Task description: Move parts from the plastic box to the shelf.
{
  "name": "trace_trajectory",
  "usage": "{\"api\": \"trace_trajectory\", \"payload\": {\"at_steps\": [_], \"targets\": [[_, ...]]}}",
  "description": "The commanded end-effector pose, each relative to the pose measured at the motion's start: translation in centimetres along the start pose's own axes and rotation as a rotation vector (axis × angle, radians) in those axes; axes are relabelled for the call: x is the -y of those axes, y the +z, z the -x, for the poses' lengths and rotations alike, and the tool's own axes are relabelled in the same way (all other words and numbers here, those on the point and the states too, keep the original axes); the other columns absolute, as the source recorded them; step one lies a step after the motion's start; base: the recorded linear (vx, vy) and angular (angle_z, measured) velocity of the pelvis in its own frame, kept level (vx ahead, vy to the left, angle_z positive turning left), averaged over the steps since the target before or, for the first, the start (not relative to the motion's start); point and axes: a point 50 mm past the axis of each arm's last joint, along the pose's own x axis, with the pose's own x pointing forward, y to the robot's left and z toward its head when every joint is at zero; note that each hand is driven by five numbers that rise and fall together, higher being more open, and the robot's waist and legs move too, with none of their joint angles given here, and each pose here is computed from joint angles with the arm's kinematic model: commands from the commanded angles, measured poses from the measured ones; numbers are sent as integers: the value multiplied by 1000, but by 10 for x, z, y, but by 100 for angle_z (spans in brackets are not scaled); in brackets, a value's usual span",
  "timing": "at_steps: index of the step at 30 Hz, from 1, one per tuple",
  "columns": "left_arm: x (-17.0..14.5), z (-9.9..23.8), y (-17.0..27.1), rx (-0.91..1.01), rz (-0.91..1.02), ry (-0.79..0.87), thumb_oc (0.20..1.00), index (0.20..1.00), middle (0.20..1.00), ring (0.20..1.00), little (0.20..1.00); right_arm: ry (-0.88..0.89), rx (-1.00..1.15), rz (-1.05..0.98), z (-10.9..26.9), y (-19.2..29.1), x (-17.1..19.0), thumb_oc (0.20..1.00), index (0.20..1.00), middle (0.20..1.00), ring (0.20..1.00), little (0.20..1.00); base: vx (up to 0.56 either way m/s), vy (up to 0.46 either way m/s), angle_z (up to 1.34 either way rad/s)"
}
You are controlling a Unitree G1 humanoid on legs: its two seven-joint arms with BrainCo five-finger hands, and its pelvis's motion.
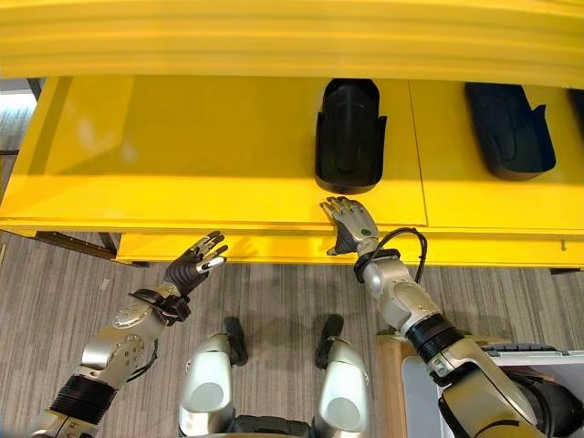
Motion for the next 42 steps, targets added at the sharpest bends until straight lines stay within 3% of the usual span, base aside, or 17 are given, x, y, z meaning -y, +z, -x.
{"api": "trace_trajectory", "payload": {"at_steps": [1, 42], "targets": [[5, 5, 3, 11, -54, -44, 1000, 1000, 1000, 1000, 1000, 65, -98, -38, -3, -12, -7, 1000, 1000, 1000, 1000, 1000, 0, 0, 0], [4, 0, 6, -31, -80, -77, 1000, 1000, 1000, 1000, 1000, 72, -186, 30, -21, -44, 33, 1000, 1000, 1000, 1000, 1000, 1, -1, 0]]}}
